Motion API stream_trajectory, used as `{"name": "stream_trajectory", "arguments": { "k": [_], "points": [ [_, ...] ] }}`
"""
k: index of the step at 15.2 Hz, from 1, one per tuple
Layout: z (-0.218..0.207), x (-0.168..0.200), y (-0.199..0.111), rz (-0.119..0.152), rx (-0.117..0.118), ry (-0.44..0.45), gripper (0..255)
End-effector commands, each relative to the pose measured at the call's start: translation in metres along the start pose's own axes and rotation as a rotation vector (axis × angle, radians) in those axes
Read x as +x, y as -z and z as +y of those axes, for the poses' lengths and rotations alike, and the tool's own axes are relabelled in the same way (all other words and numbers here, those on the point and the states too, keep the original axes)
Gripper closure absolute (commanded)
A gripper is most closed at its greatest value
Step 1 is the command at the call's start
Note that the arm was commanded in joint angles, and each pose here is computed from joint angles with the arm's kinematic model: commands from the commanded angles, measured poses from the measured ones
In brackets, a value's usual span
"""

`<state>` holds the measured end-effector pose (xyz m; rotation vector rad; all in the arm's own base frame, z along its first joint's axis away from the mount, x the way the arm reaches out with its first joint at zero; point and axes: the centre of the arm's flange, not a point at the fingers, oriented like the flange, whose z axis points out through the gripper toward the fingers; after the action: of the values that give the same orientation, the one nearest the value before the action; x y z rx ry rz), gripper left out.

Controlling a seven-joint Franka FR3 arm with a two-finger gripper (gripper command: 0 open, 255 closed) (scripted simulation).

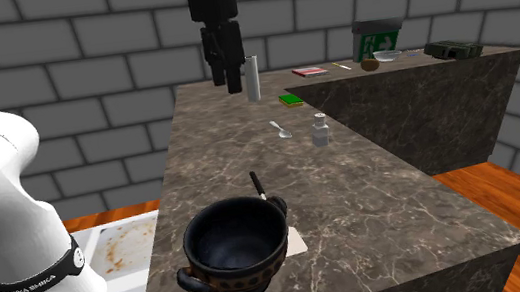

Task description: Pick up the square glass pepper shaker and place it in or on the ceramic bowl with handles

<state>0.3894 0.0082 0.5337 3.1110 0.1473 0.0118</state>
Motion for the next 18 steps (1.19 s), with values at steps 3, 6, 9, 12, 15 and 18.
{"name": "stream_trajectory", "arguments": {
  "k": [3, 6, 9, 12, 15, 18],
  "points": [
    [-0.017, 0.048, -0.021, -0.014, 0.009, 0.017, 0],
    [-0.031, 0.083, -0.037, -0.025, 0.015, 0.031, 0],
    [-0.046, 0.117, -0.053, -0.035, 0.021, 0.044, 0],
    [-0.062, 0.150, -0.070, -0.046, 0.028, 0.057, 0],
    [-0.078, 0.184, -0.087, -0.057, 0.034, 0.070, 0],
    [-0.095, 0.216, -0.104, -0.067, 0.040, 0.083, 0]
  ]
}}
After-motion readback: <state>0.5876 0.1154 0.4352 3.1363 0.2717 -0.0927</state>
